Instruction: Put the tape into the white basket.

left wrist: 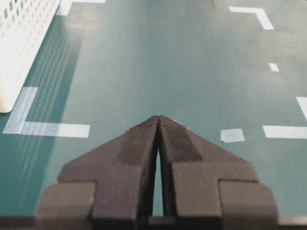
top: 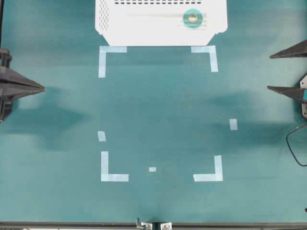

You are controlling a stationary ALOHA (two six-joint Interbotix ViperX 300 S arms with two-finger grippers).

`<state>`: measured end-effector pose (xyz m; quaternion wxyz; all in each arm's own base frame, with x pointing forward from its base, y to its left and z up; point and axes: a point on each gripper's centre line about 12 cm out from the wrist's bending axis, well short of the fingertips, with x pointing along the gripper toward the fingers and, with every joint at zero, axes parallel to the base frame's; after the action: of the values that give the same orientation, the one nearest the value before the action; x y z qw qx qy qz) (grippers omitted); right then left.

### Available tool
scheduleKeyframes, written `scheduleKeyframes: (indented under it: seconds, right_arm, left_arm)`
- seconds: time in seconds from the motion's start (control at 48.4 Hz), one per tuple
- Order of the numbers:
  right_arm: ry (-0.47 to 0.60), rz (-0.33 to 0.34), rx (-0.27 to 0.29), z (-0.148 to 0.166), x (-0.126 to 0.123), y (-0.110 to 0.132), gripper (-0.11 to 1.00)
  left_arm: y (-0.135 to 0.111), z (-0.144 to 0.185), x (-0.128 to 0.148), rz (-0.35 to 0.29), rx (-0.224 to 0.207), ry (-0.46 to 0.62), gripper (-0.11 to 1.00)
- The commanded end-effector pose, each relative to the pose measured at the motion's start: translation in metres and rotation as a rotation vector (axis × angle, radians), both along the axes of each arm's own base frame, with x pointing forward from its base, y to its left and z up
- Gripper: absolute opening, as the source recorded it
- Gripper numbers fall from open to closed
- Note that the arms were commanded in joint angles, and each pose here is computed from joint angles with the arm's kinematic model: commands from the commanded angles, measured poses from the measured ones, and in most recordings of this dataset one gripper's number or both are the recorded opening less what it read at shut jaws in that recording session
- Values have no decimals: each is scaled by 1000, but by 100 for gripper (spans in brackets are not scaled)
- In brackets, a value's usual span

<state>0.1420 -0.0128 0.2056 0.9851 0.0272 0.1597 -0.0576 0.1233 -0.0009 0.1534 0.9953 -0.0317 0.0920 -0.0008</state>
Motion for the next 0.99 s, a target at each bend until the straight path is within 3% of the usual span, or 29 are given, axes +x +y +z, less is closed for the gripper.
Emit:
scheduleKeyframes:
  seconds: [0.0,0.599,0.971]
  right_arm:
    - [1,10,-2,-1,3,1,96]
    - [-10,61,5,-32,-2,7,96]
    - [-68,128,20,-53,-8,15,96]
  left_arm:
    - [0,8,2,3,1,-18,-11]
    - [0,8,2,3,1,-18,-11]
    - [0,8,2,3,1,-18,-11]
